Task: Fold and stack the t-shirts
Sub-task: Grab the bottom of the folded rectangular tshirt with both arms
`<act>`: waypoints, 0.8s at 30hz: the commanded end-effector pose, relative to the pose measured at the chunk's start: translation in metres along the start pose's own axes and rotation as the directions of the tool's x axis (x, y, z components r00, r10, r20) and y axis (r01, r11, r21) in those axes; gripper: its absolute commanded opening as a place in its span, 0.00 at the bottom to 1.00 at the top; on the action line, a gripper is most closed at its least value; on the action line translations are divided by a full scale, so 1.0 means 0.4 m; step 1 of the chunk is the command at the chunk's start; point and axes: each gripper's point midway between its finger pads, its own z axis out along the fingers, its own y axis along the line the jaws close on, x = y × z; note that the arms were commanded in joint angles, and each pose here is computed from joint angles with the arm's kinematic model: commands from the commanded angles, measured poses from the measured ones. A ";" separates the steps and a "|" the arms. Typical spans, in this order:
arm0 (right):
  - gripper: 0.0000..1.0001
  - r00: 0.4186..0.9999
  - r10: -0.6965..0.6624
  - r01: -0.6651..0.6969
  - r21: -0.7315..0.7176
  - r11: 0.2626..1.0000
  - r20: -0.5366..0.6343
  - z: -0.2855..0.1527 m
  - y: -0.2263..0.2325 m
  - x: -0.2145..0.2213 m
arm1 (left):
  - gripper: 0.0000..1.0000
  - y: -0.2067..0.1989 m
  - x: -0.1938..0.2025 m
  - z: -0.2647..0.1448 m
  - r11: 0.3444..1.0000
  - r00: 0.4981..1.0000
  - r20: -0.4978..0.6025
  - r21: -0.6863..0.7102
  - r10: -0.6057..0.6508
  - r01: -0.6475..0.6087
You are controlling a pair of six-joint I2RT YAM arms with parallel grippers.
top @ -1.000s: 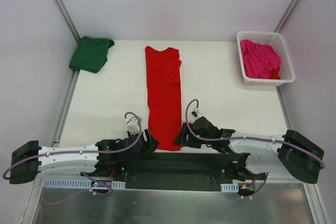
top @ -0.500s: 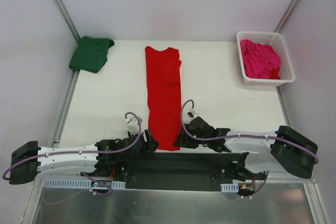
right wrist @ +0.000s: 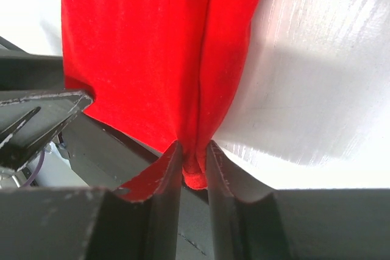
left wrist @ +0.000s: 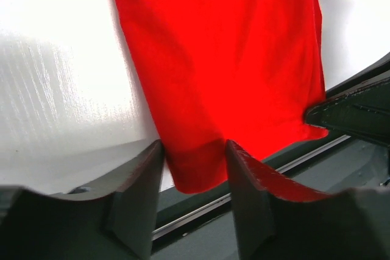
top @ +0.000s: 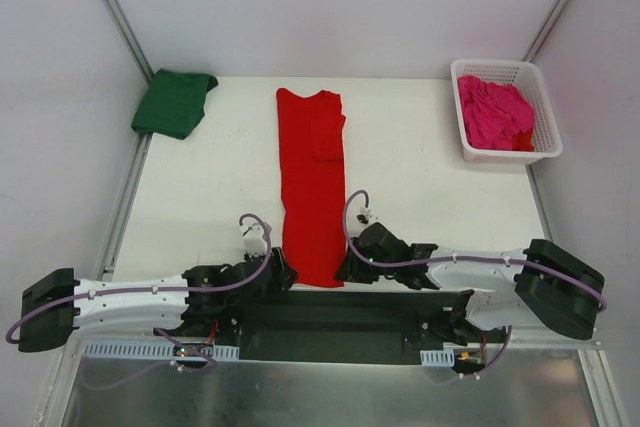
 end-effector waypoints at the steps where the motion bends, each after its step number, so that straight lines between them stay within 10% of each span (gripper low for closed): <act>1: 0.22 1.000 -0.009 0.009 -0.008 1.000 0.012 0.001 0.030 -0.017 | 0.42 0.009 -0.002 0.001 1.000 1.000 -0.002 -0.019 0.010 -0.010; 12: 0.02 1.000 -0.022 0.022 0.010 1.000 0.000 0.004 0.025 -0.012 | 0.24 0.017 0.002 0.004 1.000 1.000 -0.007 -0.030 0.007 -0.007; 24: 0.02 0.994 -0.108 0.108 0.032 0.994 0.003 -0.032 0.071 -0.034 | 0.15 -0.062 -0.055 -0.023 0.994 0.994 0.007 0.017 0.108 -0.108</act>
